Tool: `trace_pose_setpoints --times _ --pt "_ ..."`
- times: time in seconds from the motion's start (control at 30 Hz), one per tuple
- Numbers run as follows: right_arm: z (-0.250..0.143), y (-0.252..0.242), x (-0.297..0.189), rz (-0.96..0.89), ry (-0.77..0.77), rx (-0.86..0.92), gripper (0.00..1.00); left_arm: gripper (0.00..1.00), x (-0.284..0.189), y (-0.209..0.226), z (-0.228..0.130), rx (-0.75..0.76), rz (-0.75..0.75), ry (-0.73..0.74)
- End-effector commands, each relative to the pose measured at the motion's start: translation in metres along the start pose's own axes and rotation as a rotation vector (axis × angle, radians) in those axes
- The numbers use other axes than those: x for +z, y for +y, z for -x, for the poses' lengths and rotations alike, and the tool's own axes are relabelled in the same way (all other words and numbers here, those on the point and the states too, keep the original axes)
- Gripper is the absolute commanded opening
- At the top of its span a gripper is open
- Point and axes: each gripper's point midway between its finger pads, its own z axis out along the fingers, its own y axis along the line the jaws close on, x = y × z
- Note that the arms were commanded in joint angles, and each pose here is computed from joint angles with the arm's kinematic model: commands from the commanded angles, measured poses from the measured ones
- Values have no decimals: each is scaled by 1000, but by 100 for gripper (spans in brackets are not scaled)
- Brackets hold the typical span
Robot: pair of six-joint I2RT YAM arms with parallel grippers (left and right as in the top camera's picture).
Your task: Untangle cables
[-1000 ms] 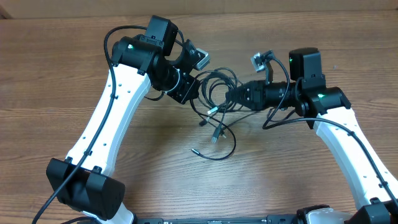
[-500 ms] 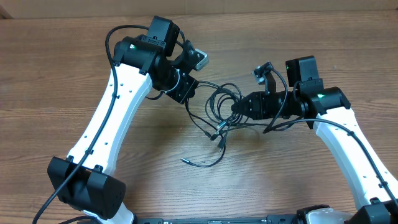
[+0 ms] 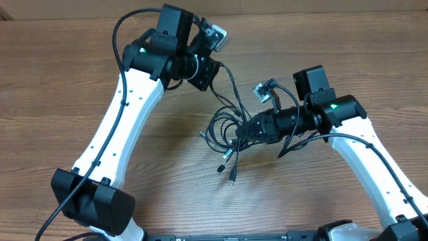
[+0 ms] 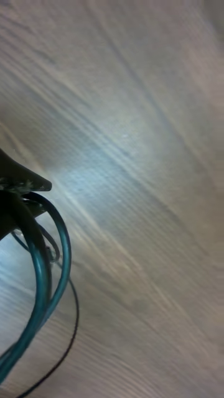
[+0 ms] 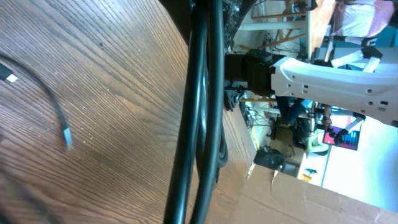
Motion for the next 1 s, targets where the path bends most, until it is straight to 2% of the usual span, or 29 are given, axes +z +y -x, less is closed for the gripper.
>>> trace_pose_setpoints --times 0.0,0.03,0.13,0.2,0.3,0.4,0.5,0.7,0.87,0.97 --pt "4 14 -4 10 -11 -58 4 9 -8 11 22 -39 51 -74" --pt "4 14 -4 10 -12 -58 4 15 -9 11 26 -47 52 -89" --pt "5 14 -4 10 -15 -64 4 66 -10 11 29 -93 50 -104" --pt "7 14 -4 10 -20 -73 4 77 -9 6 22 -110 21 -75" --pt "10 15 -4 13 -29 -89 4 81 -8 -7 1 -145 -38 10" --pt "13 16 -4 21 -38 -106 4 76 -9 -14 -23 -171 -61 106" --pt "16 16 -4 20 -49 -125 4 74 -14 -32 -38 -125 -159 163" --pt "27 17 -5 19 -82 -170 4 82 -25 -67 -46 10 -369 164" --pt "41 19 -7 17 -127 -194 4 83 -26 -71 -47 41 -392 161" --pt "49 18 -8 8 -151 -184 4 79 -26 -71 -47 43 -395 160"
